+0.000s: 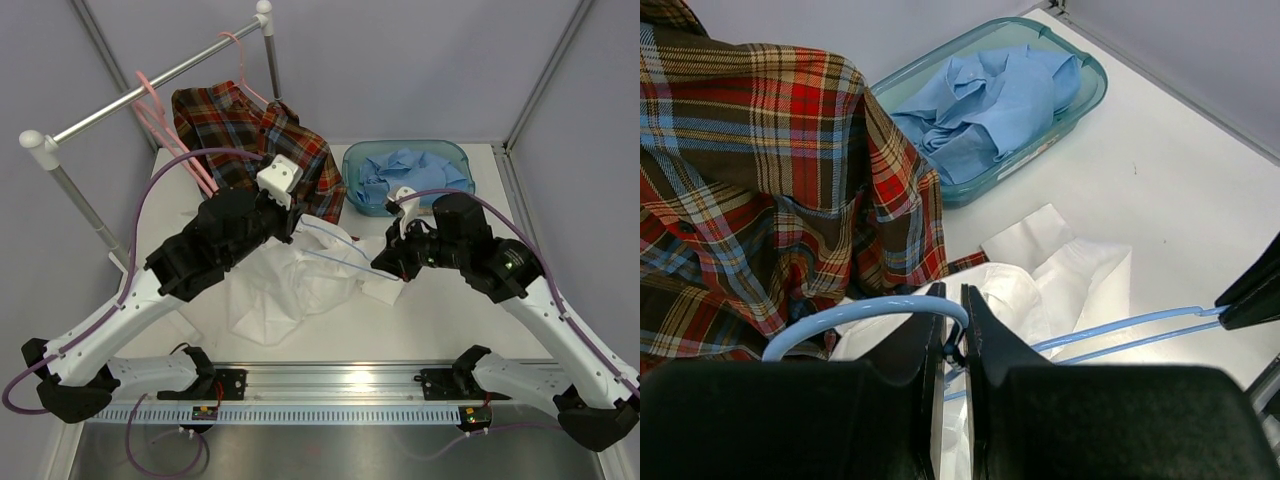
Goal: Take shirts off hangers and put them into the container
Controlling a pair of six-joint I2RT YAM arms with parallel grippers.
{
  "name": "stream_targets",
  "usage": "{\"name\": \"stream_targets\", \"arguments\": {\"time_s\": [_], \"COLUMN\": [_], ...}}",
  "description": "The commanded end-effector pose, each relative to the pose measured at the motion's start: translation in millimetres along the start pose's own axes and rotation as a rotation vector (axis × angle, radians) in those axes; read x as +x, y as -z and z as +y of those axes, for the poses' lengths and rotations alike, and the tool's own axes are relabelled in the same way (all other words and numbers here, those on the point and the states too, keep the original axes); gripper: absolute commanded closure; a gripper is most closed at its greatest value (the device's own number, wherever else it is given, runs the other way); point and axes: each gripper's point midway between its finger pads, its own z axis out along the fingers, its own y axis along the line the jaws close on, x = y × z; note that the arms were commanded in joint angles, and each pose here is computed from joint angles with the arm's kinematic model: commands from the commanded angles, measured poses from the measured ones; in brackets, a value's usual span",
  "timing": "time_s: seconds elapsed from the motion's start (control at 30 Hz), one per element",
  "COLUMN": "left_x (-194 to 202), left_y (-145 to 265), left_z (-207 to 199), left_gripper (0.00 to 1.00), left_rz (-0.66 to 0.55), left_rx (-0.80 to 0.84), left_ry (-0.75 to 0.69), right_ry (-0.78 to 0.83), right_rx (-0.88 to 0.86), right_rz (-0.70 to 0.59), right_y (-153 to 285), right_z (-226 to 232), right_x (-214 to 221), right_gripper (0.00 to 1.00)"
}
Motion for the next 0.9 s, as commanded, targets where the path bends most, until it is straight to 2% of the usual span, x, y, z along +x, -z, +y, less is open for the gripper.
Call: {"name": "stream_targets", "arguments": {"time_s": [0.0, 0.07, 0.1, 0.17, 0.2, 0.23, 0.33, 0.37, 0.47, 0.73, 0.87], "left_x": [-23, -24, -24, -24, -25, -25, -30, -29, -35, -6, 5], "left_y": [8, 10, 10, 11, 12, 12, 16, 16, 25, 27, 23], "left_z": [-2, -1, -1, 1, 2, 3, 5, 6, 12, 31, 34], "left_gripper": [0.88, 0.81, 0.72, 0.63, 0.45, 0.34, 0.1, 0.07, 0.01, 0.03, 0.04], "left_rz": [-0.063, -0.069, -0.071, -0.073, -0.076, -0.075, -0.09, -0.09, -0.116, -0.081, -0.058], "left_rx": [0.016, 0.015, 0.011, 0.003, -0.004, -0.009, -0.021, -0.025, -0.051, -0.166, -0.201], "left_ry": [0.027, 0.036, 0.039, 0.043, 0.046, 0.05, 0.068, 0.073, 0.108, 0.154, 0.174], "right_ry": [0.144, 0.141, 0.136, 0.135, 0.125, 0.127, 0.116, 0.111, 0.085, 0.004, -0.011], "right_rx": [-0.038, -0.054, -0.059, -0.066, -0.067, -0.064, -0.05, -0.045, -0.021, 0.075, 0.08], "right_rz": [0.002, -0.008, -0.014, -0.021, -0.022, -0.033, -0.045, -0.044, -0.051, -0.006, -0.027], "right_y": [17, 24, 26, 31, 32, 35, 41, 42, 51, 79, 101], "right_z": [6, 12, 14, 18, 19, 20, 21, 21, 21, 18, 27], "right_x": [7, 8, 7, 9, 10, 10, 10, 11, 13, 25, 23], "right_gripper": [1.0, 1.0, 1.0, 1.0, 1.0, 1.0, 1.0, 1.0, 1.0, 1.0, 1.0]}}
